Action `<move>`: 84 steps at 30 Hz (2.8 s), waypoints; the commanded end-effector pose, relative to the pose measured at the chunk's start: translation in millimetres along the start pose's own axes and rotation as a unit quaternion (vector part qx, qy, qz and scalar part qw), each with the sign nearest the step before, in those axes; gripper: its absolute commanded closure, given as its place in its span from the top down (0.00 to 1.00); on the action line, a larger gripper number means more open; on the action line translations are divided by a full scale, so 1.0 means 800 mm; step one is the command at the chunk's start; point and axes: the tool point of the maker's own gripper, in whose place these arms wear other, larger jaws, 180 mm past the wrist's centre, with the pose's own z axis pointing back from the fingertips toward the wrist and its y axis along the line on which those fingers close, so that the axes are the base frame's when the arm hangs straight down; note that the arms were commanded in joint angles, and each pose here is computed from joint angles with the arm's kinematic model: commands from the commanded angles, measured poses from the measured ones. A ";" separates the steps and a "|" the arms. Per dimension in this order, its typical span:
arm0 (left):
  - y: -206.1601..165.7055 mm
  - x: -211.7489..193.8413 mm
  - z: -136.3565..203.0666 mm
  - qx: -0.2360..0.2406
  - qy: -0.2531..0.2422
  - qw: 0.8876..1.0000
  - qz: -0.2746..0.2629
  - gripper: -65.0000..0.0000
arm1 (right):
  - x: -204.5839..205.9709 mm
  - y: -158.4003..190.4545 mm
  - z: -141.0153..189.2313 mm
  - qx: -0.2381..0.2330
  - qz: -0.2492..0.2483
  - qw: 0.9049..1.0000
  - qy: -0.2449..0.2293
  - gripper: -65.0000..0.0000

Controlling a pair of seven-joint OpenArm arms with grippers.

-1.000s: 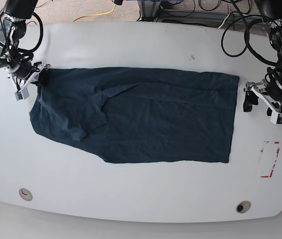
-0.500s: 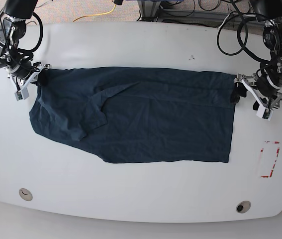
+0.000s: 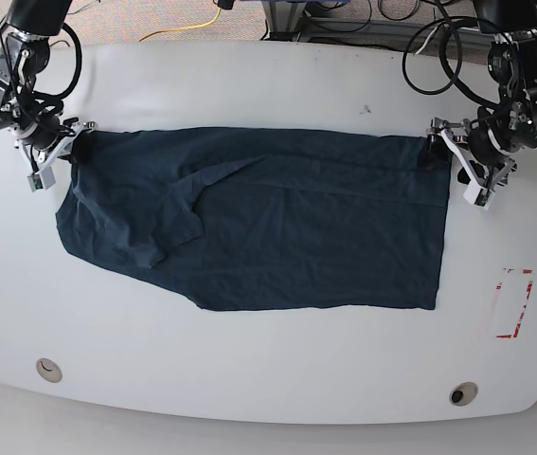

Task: Layout the t-shirt on the table in an organized manner, then fold the t-shirt properly
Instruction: 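Grasp the opposite corner with the left gripper and pull both corners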

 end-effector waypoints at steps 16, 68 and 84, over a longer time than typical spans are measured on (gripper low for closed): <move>-0.021 -0.030 -0.028 0.001 0.068 0.995 -0.067 0.74 | 0.015 -0.006 0.007 -0.004 0.012 1.000 -0.011 0.03; 0.002 -0.134 0.082 0.112 0.181 0.970 -0.118 0.00 | -0.106 0.035 0.093 -0.042 0.024 0.994 0.095 0.02; 0.002 -0.167 0.098 0.086 0.243 0.953 -0.161 0.05 | -0.130 0.057 0.099 -0.032 0.019 0.993 0.110 0.03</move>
